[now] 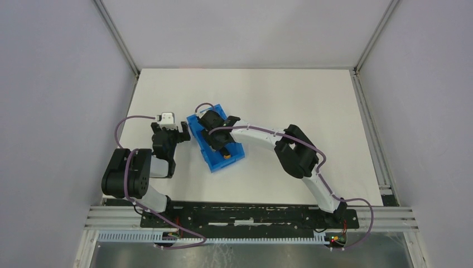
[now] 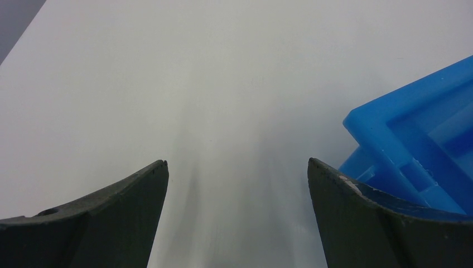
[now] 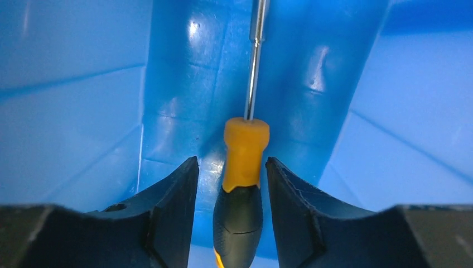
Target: Put the screwdriver in the bin
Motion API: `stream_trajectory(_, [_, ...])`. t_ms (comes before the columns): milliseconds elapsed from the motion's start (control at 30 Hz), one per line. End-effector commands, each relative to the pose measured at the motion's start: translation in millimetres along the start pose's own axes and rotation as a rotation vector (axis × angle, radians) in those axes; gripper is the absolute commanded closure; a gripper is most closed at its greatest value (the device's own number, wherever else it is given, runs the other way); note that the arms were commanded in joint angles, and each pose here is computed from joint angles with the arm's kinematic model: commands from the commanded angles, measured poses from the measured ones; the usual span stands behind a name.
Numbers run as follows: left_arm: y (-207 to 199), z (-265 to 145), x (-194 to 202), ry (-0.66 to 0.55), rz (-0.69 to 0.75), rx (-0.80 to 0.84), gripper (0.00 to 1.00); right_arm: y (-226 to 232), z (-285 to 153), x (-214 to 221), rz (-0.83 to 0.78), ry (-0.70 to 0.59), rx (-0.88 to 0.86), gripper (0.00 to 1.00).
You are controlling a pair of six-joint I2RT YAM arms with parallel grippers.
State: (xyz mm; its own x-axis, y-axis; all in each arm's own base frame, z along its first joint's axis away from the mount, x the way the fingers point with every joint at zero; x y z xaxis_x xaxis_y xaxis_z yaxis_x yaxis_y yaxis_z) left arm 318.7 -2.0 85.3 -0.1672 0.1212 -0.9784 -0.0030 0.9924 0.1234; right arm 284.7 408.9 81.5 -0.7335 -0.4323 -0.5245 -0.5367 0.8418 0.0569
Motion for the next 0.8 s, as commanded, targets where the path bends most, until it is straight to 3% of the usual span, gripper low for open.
stream_trajectory(0, [1,0,-10,-0.042,-0.024,-0.003,0.00,11,-57,-56,0.027,-0.190,-0.049,0.45])
stream_trajectory(100, [1,0,-10,-0.042,-0.023,-0.003,0.00,9,-110,-82,0.033,-0.324,-0.073,0.40])
stream_trajectory(167, [1,0,-10,-0.041,-0.023,-0.002,0.00,0,-144,-94,0.024,-0.403,-0.058,0.32])
stream_trajectory(267, [1,0,-9,-0.041,-0.023,-0.003,0.00,-12,-199,-103,-0.013,-0.509,-0.061,0.02])
stream_trajectory(367, [1,0,-10,-0.042,-0.024,-0.003,0.00,-43,-242,-91,0.015,-0.607,0.014,0.02])
stream_trajectory(467, [1,0,-10,-0.042,-0.023,-0.003,0.00,-92,-253,-62,0.074,-0.667,0.122,0.02])
stream_trajectory(667, [1,0,-10,-0.042,-0.024,-0.001,0.00,-195,-225,30,0.225,-0.580,0.265,0.02])
stream_trajectory(767, [1,0,-9,-0.041,-0.024,-0.003,0.00,-216,-204,79,0.257,-0.540,0.325,0.02])
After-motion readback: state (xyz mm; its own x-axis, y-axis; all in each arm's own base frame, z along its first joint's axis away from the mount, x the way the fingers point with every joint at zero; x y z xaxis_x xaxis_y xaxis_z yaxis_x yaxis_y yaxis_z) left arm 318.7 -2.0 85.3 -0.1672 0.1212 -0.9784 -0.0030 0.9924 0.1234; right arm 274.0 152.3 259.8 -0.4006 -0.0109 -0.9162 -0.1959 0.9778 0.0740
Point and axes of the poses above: each gripper's point midway between its finger pads, its own z axis out along the fingers, its own y axis along the line the jaws close on, x = y × z, the point moved 6 cm from there along -z, back along the fingers, and after that the axes turned 7 degrees about z, right-handed, at the moved point
